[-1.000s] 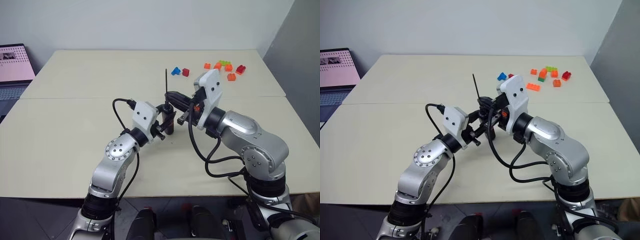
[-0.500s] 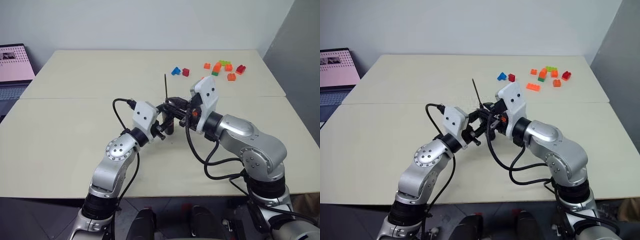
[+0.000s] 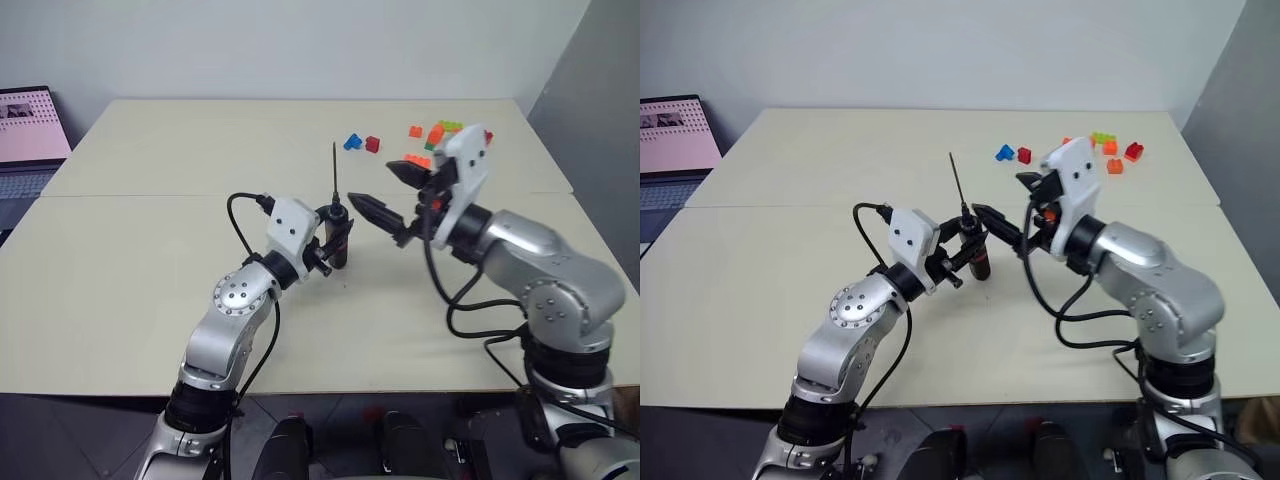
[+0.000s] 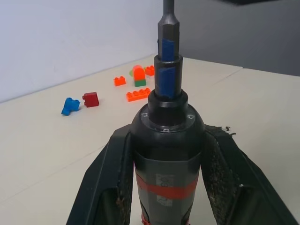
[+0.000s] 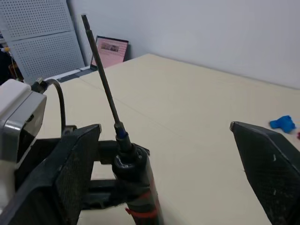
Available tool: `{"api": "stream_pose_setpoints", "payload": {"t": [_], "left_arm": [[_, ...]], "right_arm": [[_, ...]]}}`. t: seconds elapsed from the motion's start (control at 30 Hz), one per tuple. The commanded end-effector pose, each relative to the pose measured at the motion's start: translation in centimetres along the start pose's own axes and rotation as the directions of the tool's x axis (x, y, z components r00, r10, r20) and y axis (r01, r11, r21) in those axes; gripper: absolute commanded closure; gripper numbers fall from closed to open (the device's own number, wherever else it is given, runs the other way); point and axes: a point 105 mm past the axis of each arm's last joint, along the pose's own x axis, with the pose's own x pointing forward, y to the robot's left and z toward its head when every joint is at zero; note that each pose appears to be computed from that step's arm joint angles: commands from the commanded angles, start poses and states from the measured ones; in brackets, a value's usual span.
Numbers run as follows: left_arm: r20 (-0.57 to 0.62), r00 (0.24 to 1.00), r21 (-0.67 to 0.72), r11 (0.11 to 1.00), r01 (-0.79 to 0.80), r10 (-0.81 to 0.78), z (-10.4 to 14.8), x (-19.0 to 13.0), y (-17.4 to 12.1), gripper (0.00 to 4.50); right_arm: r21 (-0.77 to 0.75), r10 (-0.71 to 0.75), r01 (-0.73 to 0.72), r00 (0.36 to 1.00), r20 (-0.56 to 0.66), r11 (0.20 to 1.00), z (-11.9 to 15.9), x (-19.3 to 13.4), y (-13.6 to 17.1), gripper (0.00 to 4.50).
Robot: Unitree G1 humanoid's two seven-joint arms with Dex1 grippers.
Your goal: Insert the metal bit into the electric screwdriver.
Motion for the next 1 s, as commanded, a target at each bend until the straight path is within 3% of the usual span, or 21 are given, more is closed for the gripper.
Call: {"api": "stream_pose_setpoints", "payload": {"t": [0.03, 0.13, 0.23, 0.37, 0.47, 0.7, 0.87, 0.93, 1.0], "left_arm": [[0.029, 0.999, 0.196, 0.981, 0.008, -0.014, 3.4, 1.4, 1.0, 2.85], [-0.037, 0.995, 0.373, 0.923, 0.097, -0.089, 4.9, 2.9, 1.7, 2.85], [-0.162, 0.97, 0.55, 0.799, 0.243, -0.183, 5.2, 3.9, 2.8, 2.85], [-0.429, 0.847, 0.648, 0.547, 0.53, -0.313, 2.2, 4.1, 3.2, 2.85], [-0.552, 0.749, 0.598, 0.452, 0.662, -0.367, -0.7, 4.5, 2.7, 2.85], [-0.615, 0.671, 0.571, 0.352, 0.741, -0.414, -3.6, 6.4, 0.9, 2.85], [-0.66, 0.624, 0.531, 0.328, 0.781, -0.419, -5.6, 7.0, -0.1, 2.85], [-0.66, 0.62, 0.519, 0.339, 0.784, -0.424, -6.0, 7.3, -0.3, 2.15], [-0.653, 0.62, 0.503, 0.362, 0.784, -0.435, -5.9, 7.5, -0.5, 1.78]], "right_arm": [[-0.141, -0.008, 0.005, 1.0, -0.021, 0.99, 1.3, -3.0, -2.1, 0.0], [-0.253, -0.047, 0.024, 0.995, -0.086, 0.967, 1.7, -5.3, -3.8, 0.0], [-0.366, -0.027, -0.037, 0.985, -0.168, 0.93, 1.6, -7.1, -3.9, 0.0], [-0.47, 0.034, -0.184, 0.95, -0.309, 0.863, 0.5, -9.2, -2.8, 0.0], [-0.485, 0.054, -0.227, 0.937, -0.345, 0.845, 0.5, -10.1, -2.5, 0.0], [-0.449, 0.107, -0.263, 0.933, -0.344, 0.854, -0.3, -10.2, -1.2, 0.0], [-0.436, 0.116, -0.266, 0.933, -0.339, 0.86, -1.0, -10.1, -0.6, 0.0], [-0.436, 0.114, -0.264, 0.933, -0.34, 0.86, -1.1, -10.1, -0.6, 0.0], [-0.436, 0.11, -0.263, 0.932, -0.345, 0.861, -1.2, -10.2, -0.7, 0.0]]}}
